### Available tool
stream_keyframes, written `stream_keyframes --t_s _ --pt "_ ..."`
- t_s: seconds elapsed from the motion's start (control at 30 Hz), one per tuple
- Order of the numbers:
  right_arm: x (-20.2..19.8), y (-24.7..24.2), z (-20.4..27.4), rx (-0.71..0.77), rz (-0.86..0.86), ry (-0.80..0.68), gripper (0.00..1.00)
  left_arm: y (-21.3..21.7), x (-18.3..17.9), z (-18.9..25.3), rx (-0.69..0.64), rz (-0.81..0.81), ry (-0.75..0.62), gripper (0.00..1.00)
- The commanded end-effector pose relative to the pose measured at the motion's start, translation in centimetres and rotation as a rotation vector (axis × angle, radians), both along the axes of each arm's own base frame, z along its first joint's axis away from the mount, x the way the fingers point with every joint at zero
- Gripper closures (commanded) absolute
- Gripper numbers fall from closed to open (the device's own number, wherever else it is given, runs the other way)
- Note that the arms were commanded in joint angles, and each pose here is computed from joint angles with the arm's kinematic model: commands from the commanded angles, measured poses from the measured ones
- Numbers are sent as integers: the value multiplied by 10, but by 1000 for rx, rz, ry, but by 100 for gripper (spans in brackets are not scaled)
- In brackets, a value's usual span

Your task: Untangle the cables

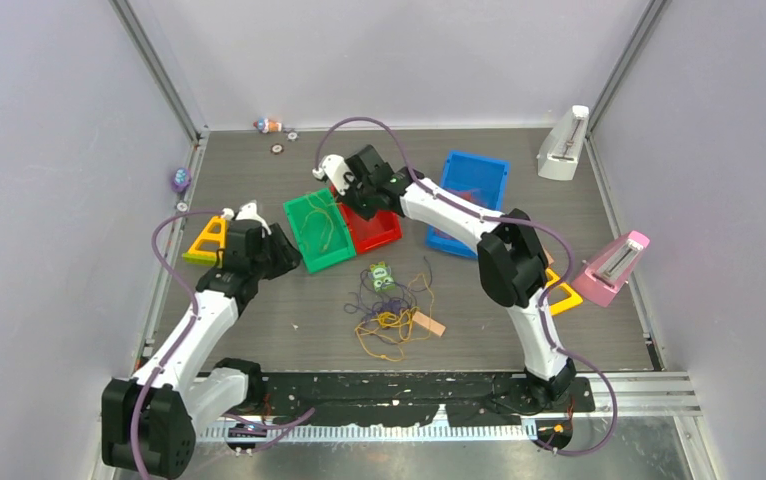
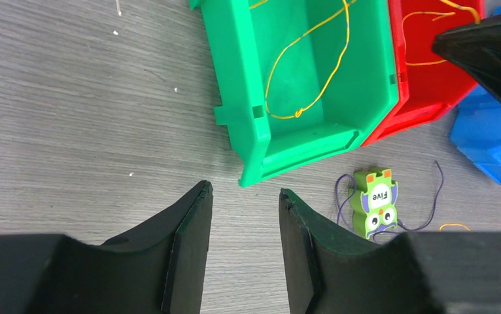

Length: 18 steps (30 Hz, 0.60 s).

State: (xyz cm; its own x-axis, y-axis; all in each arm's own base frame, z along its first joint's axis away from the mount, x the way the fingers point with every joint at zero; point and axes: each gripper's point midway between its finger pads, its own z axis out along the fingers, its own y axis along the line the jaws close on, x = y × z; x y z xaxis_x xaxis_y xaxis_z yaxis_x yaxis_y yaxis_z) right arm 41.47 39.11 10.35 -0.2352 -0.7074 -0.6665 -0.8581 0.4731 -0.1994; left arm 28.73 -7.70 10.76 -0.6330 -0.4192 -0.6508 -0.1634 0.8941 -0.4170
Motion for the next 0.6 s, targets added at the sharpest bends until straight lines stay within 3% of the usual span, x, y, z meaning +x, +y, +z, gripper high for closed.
stream_keyframes --t_s 0.0,0.13,0.23,0.57 --pt "-10 15 91 86 -5 -122 95 3 12 23 -12 20 -109 57" --pt "-19 29 109 63 -1 -124 95 4 10 25 -14 25 -117 57" --pt "-29 43 96 38 13 -72 95 10 10 24 1 50 -124 57" --pt "-44 81 71 145 45 34 95 18 8 3 21 81 -76 58"
